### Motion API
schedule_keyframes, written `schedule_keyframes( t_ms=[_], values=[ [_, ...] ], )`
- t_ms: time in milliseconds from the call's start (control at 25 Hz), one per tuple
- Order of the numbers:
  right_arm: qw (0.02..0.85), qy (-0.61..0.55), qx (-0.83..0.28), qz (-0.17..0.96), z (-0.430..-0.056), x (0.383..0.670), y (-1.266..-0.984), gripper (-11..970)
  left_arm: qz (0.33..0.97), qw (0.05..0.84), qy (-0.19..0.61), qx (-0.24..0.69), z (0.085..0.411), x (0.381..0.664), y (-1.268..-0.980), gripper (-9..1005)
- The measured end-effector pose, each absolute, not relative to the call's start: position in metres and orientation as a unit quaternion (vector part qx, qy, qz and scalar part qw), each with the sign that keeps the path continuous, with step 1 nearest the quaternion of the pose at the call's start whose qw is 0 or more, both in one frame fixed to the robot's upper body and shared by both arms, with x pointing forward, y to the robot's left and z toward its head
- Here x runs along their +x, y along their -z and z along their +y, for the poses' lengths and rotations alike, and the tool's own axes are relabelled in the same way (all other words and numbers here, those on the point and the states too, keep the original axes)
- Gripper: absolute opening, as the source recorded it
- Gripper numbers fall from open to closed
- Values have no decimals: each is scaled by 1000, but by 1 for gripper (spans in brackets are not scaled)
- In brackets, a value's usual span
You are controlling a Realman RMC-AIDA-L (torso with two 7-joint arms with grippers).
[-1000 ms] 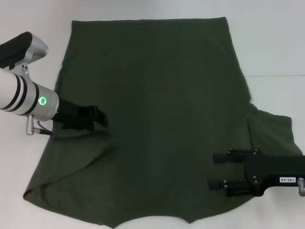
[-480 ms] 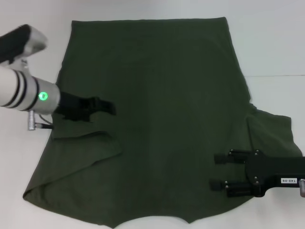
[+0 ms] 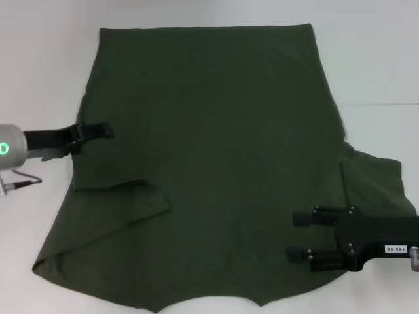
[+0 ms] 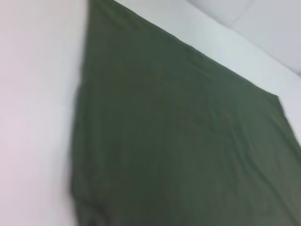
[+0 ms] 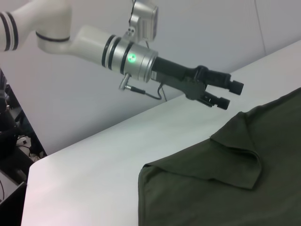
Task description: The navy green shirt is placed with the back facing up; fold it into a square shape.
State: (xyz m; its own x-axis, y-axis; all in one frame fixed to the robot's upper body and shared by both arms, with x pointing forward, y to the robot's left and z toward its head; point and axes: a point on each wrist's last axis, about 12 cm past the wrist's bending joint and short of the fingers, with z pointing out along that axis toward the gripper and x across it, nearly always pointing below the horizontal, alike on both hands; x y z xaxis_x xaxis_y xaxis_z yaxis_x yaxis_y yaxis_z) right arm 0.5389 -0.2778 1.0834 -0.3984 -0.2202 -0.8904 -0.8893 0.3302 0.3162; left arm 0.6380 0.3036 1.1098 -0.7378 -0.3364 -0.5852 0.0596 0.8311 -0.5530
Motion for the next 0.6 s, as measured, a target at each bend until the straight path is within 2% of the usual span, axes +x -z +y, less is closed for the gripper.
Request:
schedule_keyframes(
  t_ms=[240,600],
  values=[
    [388,-431,-386,718,-278,539,-1084,842,893,362,249,-93,311,632,-1088,946],
    [388,-431,-387,717,-278,540,-1084,753,896,364,238,-89,310,631,-1082,945]
  ],
)
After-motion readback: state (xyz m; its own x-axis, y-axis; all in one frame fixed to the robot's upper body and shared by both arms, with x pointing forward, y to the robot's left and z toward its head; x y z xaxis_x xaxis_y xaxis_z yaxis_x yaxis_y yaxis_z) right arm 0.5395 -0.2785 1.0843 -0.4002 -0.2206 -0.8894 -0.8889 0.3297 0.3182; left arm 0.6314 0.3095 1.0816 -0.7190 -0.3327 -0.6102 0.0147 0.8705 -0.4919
